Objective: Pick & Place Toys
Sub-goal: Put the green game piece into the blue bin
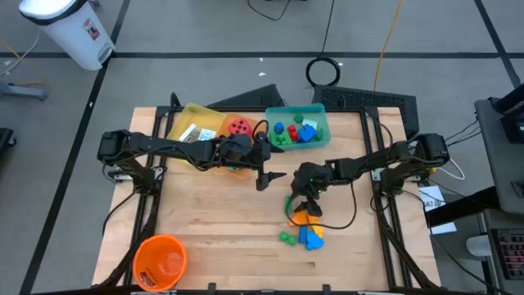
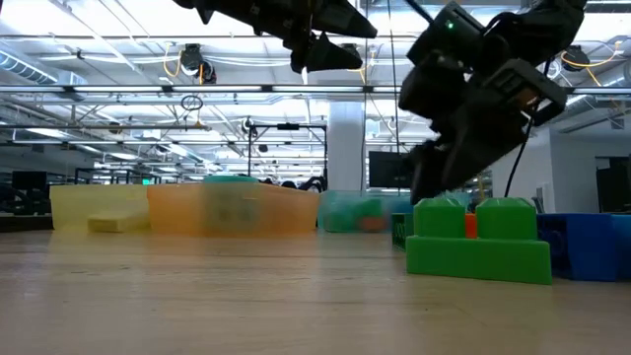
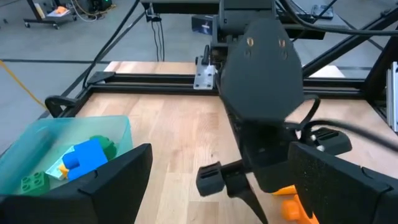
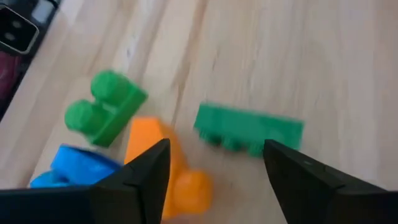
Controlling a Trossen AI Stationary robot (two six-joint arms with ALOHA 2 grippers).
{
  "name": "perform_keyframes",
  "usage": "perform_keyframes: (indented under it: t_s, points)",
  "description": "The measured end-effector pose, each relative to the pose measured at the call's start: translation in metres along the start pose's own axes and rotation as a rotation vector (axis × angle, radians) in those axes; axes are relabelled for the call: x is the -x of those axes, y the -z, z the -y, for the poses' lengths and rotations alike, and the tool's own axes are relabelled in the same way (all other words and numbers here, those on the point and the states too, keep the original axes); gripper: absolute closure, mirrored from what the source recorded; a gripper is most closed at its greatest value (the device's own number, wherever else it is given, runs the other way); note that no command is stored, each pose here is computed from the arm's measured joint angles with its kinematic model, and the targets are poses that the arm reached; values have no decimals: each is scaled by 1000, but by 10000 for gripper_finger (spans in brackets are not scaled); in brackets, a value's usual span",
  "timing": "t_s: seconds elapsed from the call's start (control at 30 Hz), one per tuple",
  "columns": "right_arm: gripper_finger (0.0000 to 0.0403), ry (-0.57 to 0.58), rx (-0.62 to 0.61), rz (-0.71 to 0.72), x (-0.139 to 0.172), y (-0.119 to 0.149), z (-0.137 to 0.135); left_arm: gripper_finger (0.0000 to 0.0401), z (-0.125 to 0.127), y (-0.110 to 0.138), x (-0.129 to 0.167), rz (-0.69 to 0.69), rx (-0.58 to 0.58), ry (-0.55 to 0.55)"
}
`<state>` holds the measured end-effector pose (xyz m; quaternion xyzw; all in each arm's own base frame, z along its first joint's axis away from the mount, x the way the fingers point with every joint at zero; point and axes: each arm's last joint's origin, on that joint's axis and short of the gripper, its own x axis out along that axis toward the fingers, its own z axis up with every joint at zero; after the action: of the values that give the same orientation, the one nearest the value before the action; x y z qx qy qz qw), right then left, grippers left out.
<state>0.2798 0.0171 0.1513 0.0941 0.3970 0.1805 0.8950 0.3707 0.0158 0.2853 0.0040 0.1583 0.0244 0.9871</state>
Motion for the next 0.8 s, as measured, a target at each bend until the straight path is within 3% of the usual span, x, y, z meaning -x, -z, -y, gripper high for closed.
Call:
perform_keyframes:
  t_s: [0.13, 0.2, 0.27, 0.37, 0.6, 0.8]
  points:
    - [187, 7, 114, 76, 0, -8, -1, 22, 0, 0, 0, 0, 0, 0]
    - [190, 66, 207, 98, 0, -11, -2, 22, 0, 0, 0, -2, 0, 0]
    - [193, 139, 310, 85, -3, -10, -4, 22, 0, 0, 0, -2, 1, 0]
    - [198, 152, 396, 34, -13, -2, -5, 22, 0, 0, 0, -5, 2, 1]
    - [200, 151, 427, 19, -35, 6, 2, 22, 1, 1, 0, -5, 4, 2]
    - [200, 279, 365, 14, -31, 5, 15, 22, 1, 1, 0, -11, 3, 2]
